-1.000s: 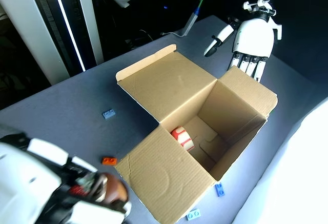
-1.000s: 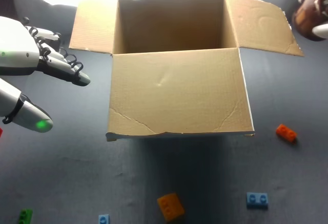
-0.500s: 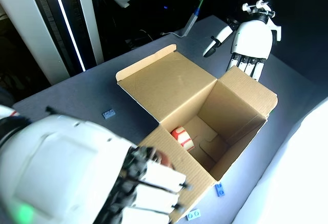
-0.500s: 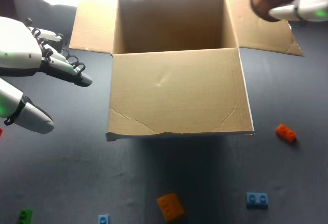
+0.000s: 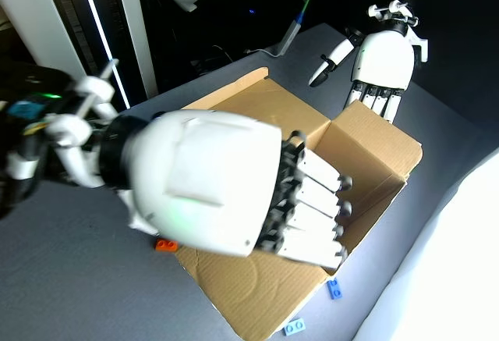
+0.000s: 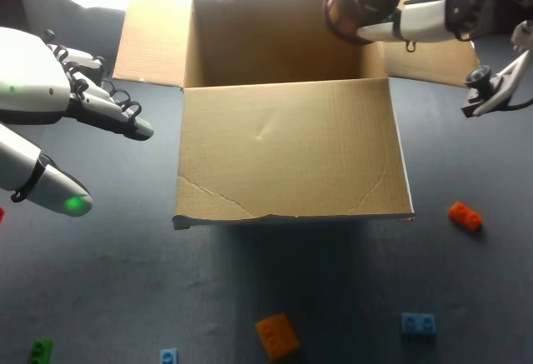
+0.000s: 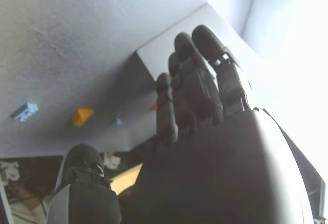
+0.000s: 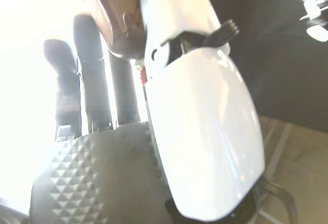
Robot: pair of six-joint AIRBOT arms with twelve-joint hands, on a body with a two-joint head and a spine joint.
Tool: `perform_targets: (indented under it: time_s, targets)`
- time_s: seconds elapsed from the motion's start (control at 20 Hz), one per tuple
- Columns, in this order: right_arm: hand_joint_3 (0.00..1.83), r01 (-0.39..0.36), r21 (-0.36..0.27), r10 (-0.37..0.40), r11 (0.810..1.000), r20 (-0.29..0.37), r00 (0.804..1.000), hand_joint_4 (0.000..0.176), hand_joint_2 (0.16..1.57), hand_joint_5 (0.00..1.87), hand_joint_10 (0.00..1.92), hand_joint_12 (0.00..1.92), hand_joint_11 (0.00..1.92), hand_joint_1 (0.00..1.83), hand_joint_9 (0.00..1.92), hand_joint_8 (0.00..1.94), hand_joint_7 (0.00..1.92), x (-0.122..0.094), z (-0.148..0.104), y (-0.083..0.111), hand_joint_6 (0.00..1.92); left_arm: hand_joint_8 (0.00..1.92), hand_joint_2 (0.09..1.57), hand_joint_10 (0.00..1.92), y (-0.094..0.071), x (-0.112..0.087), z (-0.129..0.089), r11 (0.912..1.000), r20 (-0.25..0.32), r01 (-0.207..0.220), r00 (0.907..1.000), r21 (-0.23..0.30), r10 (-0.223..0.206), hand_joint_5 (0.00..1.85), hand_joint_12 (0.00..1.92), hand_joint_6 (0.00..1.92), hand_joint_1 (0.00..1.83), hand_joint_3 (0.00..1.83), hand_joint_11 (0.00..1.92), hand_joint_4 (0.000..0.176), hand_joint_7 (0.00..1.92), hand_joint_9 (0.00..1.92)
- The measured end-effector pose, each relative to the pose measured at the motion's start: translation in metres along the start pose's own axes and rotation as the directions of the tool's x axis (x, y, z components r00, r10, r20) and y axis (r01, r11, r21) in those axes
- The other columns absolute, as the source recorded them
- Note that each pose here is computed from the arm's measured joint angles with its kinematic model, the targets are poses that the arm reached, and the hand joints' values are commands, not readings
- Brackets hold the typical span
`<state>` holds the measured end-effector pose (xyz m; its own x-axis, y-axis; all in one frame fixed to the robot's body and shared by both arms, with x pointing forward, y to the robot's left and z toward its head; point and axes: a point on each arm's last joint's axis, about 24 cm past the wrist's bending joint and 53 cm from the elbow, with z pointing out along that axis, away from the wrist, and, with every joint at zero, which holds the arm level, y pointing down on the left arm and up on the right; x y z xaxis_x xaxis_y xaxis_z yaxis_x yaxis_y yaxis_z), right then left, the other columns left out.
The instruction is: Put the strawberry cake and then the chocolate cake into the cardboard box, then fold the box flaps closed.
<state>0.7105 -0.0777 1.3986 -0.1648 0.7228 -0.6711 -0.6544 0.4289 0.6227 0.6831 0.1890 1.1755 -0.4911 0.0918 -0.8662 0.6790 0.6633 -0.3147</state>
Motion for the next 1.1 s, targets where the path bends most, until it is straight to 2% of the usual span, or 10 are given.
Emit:
perform_targets:
  time_s: [0.15, 0.35, 0.55, 0.6, 0.65, 0.7, 0.8, 0.9, 1.05, 1.1]
  targets:
    - [0.0, -0.001, -0.008, 0.001, 1.0, -0.008, 1.0, 0.005, 1.16, 0.93, 1.56, 1.92, 0.42, 1.2, 0.63, 1.28, 0.84, 0.008, 0.01, 0.002, 1.07, 0.0, 1.03, 0.01, 0.0, 0.0, 0.0, 1.0, 0.0, 0.001, 1.0, 0.001, -0.001, 0.28, 1.19, 0.01, 0.08, 0.0, 0.15, 0.056, 0.39, 0.52]
    - [0.0, 0.056, -0.042, -0.057, 0.998, -0.03, 0.998, 0.018, 1.17, 0.9, 1.47, 1.92, 0.44, 1.19, 0.66, 1.25, 0.85, 0.023, 0.017, 0.008, 1.12, 0.0, 1.04, 0.0, 0.001, 0.0, 0.0, 1.0, 0.0, 0.001, 1.0, -0.002, -0.001, 0.28, 1.2, 0.0, 0.06, 0.0, 0.11, 0.054, 0.38, 0.51]
    - [0.0, 0.097, -0.058, -0.1, 0.994, -0.058, 0.993, 0.019, 1.15, 0.94, 1.45, 1.92, 0.46, 1.2, 0.69, 1.2, 0.88, 0.039, 0.019, 0.007, 1.06, 0.0, 1.03, 0.0, 0.0, 0.001, 0.003, 1.0, -0.002, 0.0, 1.0, -0.003, 0.0, 0.29, 1.19, 0.0, 0.08, 0.0, 0.11, 0.054, 0.39, 0.51]
    - [0.0, 0.097, -0.057, -0.1, 0.994, -0.059, 0.993, 0.0, 1.16, 0.93, 1.49, 1.92, 0.47, 1.32, 0.75, 1.14, 0.89, 0.04, 0.02, 0.006, 1.03, 0.0, 1.03, 0.0, 0.0, 0.001, 0.004, 1.0, -0.001, 0.001, 1.0, -0.002, -0.001, 0.29, 1.19, 0.0, 0.08, 0.0, 0.11, 0.057, 0.39, 0.51]
    - [0.0, 0.099, -0.057, -0.102, 0.993, -0.062, 0.993, 0.002, 1.15, 0.93, 1.46, 1.92, 0.46, 1.23, 0.71, 1.2, 0.88, 0.042, 0.021, 0.005, 1.07, 0.0, 1.03, 0.0, 0.0, 0.0, 0.004, 1.0, 0.0, 0.002, 1.0, -0.003, -0.002, 0.27, 1.19, 0.0, 0.07, 0.0, 0.1, 0.06, 0.38, 0.51]
    - [0.0, 0.104, -0.056, -0.107, 0.993, -0.062, 0.992, 0.007, 1.15, 0.95, 1.47, 1.92, 0.45, 1.21, 0.69, 1.22, 0.86, 0.042, 0.021, 0.004, 1.07, 0.0, 1.03, 0.0, 0.001, 0.0, 0.004, 1.0, 0.002, 0.003, 1.0, -0.007, -0.003, 0.28, 1.2, 0.0, 0.06, 0.0, 0.11, 0.058, 0.38, 0.51]
    - [0.0, 0.112, -0.057, -0.115, 0.992, -0.064, 0.991, 0.003, 1.16, 0.95, 1.49, 1.92, 0.44, 1.2, 0.66, 1.26, 0.84, 0.045, 0.022, 0.002, 1.05, 0.0, 1.03, 0.0, 0.004, -0.002, 0.004, 0.9998, 0.008, 0.003, 1.0, -0.018, -0.003, 0.28, 1.2, 0.0, 0.04, 0.0, 0.11, 0.057, 0.38, 0.51]
    - [0.0, 0.117, -0.062, -0.121, 0.991, -0.068, 0.99, 0.011, 1.16, 0.93, 1.52, 1.92, 0.43, 1.2, 0.65, 1.26, 0.85, 0.048, 0.023, 0.004, 1.07, 0.0, 1.02, 0.0, 0.006, -0.003, 0.004, 0.9997, 0.013, 0.004, 0.9999, -0.024, -0.003, 0.28, 1.2, 0.0, 0.06, 0.0, 0.1, 0.058, 0.38, 0.5]
    - [0.0, 0.115, -0.065, -0.12, 0.991, -0.071, 0.99, 0.0, 1.17, 0.94, 1.49, 1.92, 0.42, 1.2, 0.63, 1.3, 0.83, 0.05, 0.023, 0.004, 1.05, 0.0, 1.02, 0.0, 0.011, -0.008, 0.003, 0.9989, 0.033, 0.013, 0.9994, -0.044, -0.012, 0.29, 1.2, 0.01, 0.06, 0.0, 0.11, 0.058, 0.39, 0.5]
    - [0.0, 0.117, -0.067, -0.122, 0.991, -0.071, 0.99, 0.004, 1.19, 0.83, 1.51, 1.92, 0.39, 1.18, 0.57, 1.34, 0.82, 0.052, 0.023, 0.004, 1.17, 0.0, 1.02, 0.0, 0.013, -0.01, 0.003, 0.9986, 0.038, 0.015, 0.9992, -0.051, -0.013, 0.3, 1.2, 0.01, 0.06, 0.0, 0.11, 0.059, 0.39, 0.51]
